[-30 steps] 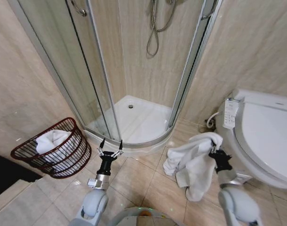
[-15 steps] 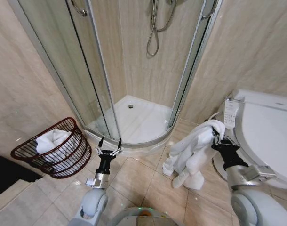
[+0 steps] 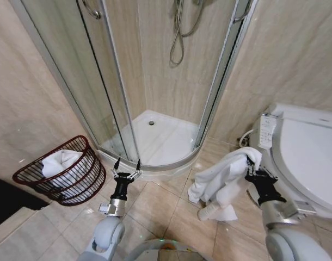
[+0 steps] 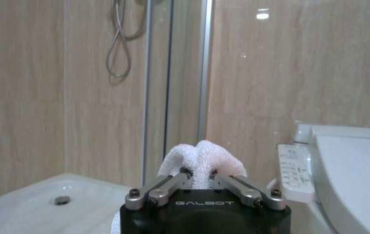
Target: Discard the used towel into the hamper.
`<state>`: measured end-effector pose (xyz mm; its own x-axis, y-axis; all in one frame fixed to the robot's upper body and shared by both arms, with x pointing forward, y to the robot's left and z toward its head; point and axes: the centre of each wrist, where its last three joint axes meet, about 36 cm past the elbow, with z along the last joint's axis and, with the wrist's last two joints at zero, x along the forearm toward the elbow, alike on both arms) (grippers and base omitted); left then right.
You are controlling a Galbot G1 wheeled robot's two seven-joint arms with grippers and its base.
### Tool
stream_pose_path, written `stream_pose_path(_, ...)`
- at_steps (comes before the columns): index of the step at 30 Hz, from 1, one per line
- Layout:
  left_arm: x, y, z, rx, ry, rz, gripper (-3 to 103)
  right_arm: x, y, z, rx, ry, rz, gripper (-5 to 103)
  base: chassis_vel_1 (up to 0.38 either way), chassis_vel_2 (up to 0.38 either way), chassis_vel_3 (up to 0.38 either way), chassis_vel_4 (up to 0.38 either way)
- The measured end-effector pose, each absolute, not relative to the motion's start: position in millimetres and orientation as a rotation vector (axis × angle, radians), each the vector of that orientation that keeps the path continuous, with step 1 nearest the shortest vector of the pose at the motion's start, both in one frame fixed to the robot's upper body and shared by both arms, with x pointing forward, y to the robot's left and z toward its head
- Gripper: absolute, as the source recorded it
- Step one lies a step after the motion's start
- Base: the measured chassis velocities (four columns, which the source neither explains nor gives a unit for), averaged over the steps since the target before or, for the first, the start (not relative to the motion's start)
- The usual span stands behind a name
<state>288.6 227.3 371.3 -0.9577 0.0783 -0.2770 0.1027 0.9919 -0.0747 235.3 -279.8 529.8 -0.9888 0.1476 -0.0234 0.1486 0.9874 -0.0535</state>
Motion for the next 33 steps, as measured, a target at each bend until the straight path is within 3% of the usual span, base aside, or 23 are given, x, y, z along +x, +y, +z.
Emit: stream_pose_path(33, 283.0, 233.2, 370.8, 0.103, 2.857, -0.119, 100, 234.8, -295.4, 535.4, 0.257, 3.062, -0.097, 5, 0.091, 0.093, 0.092, 0.093)
